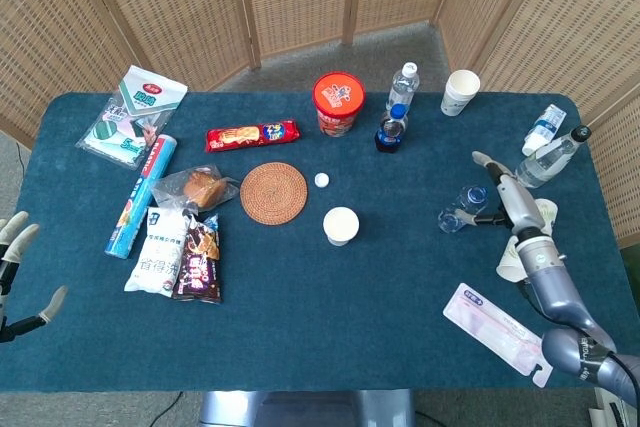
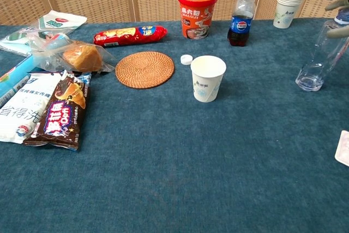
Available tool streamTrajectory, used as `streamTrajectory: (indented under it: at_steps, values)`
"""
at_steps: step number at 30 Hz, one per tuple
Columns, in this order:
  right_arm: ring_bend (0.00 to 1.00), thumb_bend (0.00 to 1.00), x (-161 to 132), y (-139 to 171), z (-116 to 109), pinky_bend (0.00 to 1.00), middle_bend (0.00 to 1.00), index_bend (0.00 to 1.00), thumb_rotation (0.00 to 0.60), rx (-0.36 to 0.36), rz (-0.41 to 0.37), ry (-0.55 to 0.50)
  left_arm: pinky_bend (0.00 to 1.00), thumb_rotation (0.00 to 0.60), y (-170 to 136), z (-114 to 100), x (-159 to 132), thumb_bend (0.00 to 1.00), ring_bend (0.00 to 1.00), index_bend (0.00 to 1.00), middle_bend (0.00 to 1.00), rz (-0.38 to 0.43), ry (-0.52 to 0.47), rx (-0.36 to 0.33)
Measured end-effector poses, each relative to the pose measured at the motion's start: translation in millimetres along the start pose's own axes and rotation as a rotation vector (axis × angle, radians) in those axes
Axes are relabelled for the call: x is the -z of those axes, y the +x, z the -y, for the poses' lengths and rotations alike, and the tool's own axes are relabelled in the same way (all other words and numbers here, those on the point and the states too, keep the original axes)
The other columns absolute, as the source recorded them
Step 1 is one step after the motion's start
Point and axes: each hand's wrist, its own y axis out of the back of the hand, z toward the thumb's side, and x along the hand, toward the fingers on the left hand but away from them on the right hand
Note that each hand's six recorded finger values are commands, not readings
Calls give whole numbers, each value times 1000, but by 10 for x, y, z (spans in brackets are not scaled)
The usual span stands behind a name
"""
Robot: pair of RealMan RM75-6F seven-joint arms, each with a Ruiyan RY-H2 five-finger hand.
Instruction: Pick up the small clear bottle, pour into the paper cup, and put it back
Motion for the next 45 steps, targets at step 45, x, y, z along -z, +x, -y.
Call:
streamTrajectory:
  at_steps: [45]
  values:
    - [0, 281, 868, 1297, -645, 0, 70, 25, 600, 244, 143, 463, 18, 365, -297, 83, 334, 379, 0, 58, 50, -121, -43, 24]
